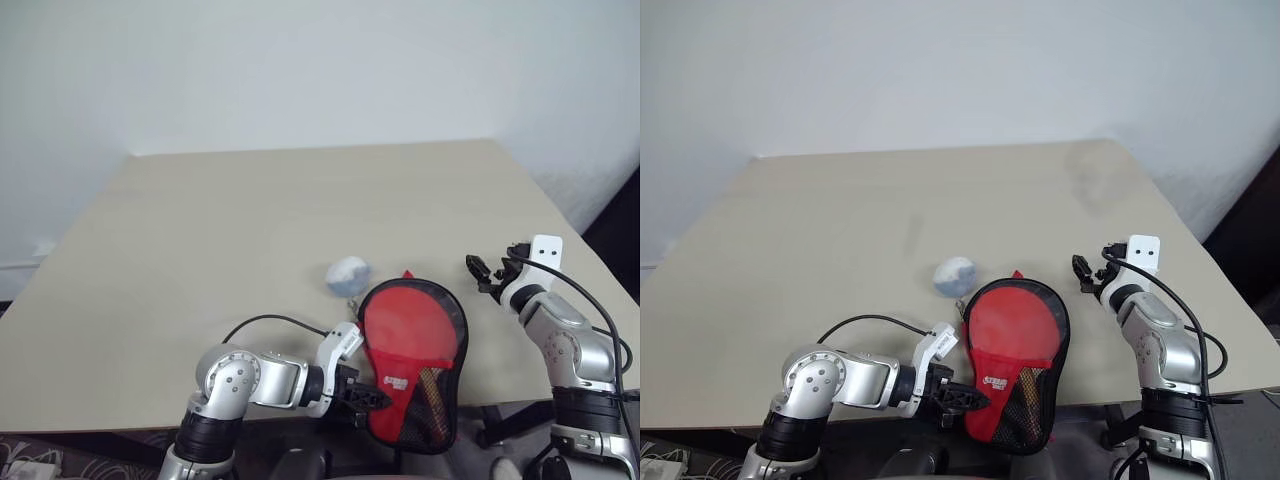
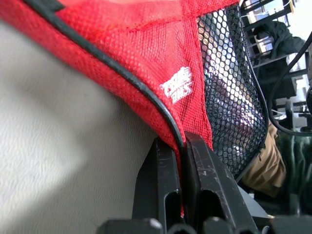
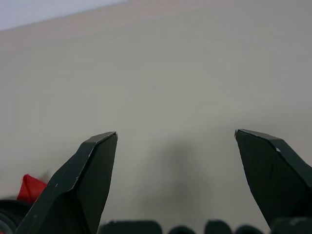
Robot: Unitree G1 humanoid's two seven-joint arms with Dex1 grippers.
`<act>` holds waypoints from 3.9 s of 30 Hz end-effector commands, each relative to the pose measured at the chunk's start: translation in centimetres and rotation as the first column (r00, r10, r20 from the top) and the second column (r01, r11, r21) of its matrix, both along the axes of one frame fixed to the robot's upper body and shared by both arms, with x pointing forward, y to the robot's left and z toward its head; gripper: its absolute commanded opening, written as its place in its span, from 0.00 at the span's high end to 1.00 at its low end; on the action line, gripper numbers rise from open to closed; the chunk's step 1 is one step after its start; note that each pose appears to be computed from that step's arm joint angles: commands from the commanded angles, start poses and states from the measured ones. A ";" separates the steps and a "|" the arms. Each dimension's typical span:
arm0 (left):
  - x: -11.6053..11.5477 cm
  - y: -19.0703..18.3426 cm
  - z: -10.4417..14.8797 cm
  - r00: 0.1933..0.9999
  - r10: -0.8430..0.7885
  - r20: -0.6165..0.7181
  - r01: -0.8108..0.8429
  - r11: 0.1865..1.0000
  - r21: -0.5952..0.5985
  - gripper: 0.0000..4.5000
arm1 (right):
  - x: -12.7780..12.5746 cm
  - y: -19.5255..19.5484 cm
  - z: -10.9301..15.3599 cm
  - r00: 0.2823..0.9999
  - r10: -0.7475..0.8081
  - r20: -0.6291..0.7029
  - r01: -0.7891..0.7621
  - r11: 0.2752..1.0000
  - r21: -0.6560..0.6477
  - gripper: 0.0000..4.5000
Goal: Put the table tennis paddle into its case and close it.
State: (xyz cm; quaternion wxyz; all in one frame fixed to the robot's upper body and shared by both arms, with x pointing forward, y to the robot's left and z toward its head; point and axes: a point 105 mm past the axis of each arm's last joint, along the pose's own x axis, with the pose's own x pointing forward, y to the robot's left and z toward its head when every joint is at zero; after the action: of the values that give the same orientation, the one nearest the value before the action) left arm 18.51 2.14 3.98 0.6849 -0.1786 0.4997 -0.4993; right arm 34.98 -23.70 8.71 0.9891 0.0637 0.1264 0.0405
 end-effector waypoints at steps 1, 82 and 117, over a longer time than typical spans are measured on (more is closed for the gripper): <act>-0.2 -0.2 0.2 1.000 -0.002 -0.031 0.001 1.000 -0.019 1.00 | 0.3 -0.1 1.9 0.998 0.004 0.059 -0.003 1.000 -0.006 0.07; 7.0 -2.6 -0.6 0.697 -0.159 0.699 0.259 0.965 -0.039 0.24 | 2.3 20.9 1.5 0.601 0.794 -0.084 -0.785 0.607 0.123 0.07; 7.7 -2.6 -1.2 0.732 -0.148 0.665 0.222 0.975 -0.028 0.24 | 9.2 9.0 2.3 0.986 0.164 0.026 -0.166 0.984 0.060 1.00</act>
State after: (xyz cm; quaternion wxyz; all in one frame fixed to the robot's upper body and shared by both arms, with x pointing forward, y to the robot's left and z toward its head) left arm 26.10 -1.21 4.67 0.7482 0.0134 0.1734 -0.6403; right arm 43.40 -12.42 8.52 0.9693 0.0858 0.1676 0.1585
